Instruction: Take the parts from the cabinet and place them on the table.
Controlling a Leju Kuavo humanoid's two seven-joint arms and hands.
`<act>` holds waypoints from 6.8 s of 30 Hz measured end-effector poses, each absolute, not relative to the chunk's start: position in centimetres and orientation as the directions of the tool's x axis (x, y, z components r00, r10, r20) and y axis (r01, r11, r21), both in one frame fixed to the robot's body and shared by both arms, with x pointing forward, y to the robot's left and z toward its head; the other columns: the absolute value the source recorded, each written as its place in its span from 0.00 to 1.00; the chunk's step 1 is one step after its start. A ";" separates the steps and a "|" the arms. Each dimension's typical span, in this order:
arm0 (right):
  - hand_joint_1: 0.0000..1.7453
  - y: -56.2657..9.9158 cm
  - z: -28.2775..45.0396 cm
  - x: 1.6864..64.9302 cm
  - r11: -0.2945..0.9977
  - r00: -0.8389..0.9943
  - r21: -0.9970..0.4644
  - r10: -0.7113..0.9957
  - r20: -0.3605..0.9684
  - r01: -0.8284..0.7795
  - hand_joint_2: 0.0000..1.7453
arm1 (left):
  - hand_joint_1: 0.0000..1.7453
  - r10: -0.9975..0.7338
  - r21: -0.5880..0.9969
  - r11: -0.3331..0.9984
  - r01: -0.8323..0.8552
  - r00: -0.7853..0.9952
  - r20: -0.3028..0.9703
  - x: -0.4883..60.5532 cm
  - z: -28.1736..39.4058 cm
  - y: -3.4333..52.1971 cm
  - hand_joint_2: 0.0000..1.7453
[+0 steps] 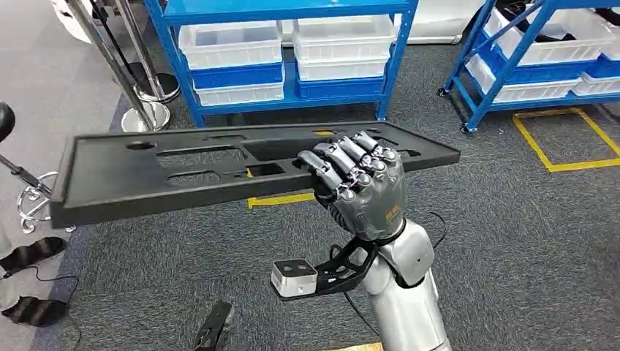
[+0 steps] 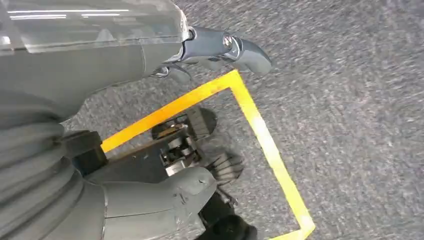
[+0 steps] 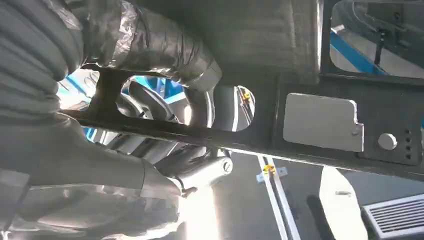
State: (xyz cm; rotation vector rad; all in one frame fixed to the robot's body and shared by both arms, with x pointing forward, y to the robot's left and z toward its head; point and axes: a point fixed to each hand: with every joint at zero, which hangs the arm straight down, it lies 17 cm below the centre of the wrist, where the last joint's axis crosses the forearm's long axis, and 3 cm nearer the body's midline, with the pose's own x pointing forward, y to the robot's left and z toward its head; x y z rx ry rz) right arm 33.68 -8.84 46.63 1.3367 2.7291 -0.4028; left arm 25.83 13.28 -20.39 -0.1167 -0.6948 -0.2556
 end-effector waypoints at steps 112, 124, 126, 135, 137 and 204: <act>1.00 -8.6 44.2 36.3 0.646 -0.687 -0.265 0.720 -0.101 0.716 1.00 | 0.00 -0.210 0.036 0.962 0.270 0.650 0.730 28.3 -18.9 14.0 1.00; 1.00 -8.3 44.4 36.8 0.651 -0.693 -0.268 0.713 -0.103 0.710 1.00 | 0.00 -0.187 0.025 0.969 0.247 0.663 0.725 28.3 -19.0 14.4 1.00; 1.00 -8.2 44.4 36.8 0.651 -0.694 -0.269 0.713 -0.103 0.710 1.00 | 0.00 -0.187 0.025 0.969 0.247 0.661 0.726 28.4 -19.0 14.3 1.00; 1.00 -7.8 45.0 36.6 0.658 -0.698 -0.256 0.706 -0.120 0.709 1.00 | 0.00 -0.190 0.029 0.969 0.246 0.662 0.726 28.4 -19.0 14.3 1.00; 1.00 -7.8 44.9 36.7 0.658 -0.700 -0.260 0.705 -0.116 0.706 1.00 | 0.00 -0.191 0.030 0.969 0.246 0.666 0.721 28.0 -19.2 14.4 1.00; 1.00 -7.1 44.3 36.3 0.676 -0.716 -0.272 0.693 -0.084 0.685 1.00 | 0.00 -0.174 -0.053 0.967 0.248 0.801 0.572 23.5 -22.2 16.9 1.00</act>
